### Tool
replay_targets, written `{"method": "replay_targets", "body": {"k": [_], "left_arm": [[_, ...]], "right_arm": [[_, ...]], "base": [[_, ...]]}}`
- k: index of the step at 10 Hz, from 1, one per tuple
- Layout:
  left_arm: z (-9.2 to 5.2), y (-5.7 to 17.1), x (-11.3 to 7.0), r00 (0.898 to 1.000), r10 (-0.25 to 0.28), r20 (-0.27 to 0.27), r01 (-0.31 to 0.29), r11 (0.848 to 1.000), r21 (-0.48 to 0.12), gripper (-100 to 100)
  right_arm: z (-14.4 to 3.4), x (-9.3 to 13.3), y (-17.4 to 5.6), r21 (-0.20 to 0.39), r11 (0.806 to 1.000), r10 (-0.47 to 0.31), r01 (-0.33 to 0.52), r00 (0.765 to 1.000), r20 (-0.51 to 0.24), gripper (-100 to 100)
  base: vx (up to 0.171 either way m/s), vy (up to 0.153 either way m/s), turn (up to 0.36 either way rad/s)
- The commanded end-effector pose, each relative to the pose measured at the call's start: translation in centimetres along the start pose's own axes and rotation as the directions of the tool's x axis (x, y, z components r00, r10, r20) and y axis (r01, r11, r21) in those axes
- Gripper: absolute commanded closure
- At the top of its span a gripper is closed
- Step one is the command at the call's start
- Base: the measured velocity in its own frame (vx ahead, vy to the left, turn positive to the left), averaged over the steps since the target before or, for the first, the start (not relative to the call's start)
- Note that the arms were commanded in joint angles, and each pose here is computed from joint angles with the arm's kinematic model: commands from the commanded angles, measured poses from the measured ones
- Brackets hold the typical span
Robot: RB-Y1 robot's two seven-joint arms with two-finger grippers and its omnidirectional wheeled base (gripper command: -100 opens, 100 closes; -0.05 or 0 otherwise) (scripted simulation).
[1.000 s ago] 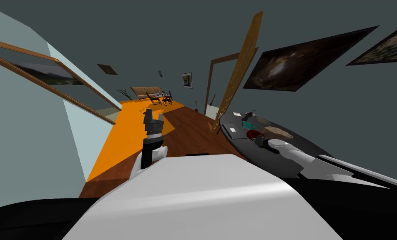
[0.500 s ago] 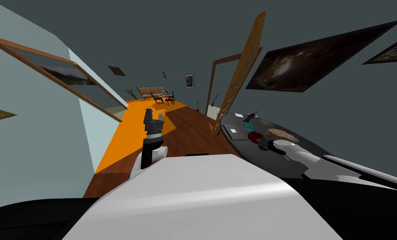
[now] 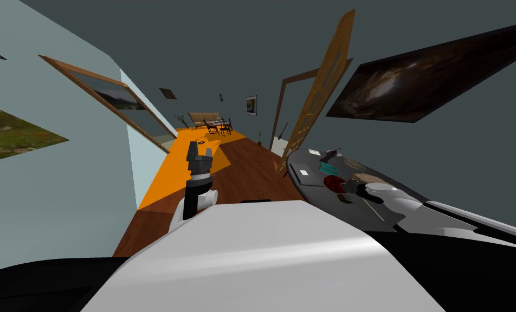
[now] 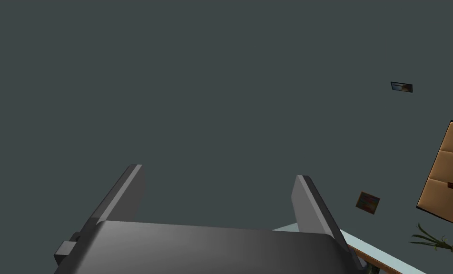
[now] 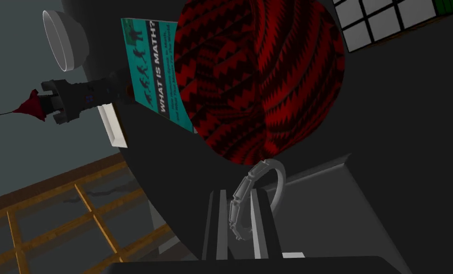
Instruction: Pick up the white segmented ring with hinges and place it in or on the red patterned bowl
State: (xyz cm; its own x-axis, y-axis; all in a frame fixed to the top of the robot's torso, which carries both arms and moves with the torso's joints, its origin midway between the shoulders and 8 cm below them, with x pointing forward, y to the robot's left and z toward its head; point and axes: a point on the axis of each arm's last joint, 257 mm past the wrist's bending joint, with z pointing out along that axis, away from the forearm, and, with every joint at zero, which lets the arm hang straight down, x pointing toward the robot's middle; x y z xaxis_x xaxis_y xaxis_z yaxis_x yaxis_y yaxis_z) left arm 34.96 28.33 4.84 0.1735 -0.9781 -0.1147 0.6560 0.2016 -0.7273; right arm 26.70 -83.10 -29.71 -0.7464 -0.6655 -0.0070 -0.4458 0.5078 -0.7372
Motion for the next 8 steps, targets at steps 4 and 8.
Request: {"method": "replay_targets", "body": {"k": [4,8], "left_arm": [[0.0,0.0,0.0,1.000,0.000,0.000,0.000,1.000,0.000,0],[0.0,0.0,0.0,1.000,0.000,0.000,0.000,1.000,0.000,0]], "right_arm": [[-1.7,4.2,-1.5,0.005,0.991,0.132,-0.132,0.990,-0.052,100],[-2.3,5.3,-2.0,0.010,0.986,0.169,-0.169,0.984,-0.064,100]], "base": [[-0.028,-0.140,0.227],[-0.027,-0.095,0.083]]}}
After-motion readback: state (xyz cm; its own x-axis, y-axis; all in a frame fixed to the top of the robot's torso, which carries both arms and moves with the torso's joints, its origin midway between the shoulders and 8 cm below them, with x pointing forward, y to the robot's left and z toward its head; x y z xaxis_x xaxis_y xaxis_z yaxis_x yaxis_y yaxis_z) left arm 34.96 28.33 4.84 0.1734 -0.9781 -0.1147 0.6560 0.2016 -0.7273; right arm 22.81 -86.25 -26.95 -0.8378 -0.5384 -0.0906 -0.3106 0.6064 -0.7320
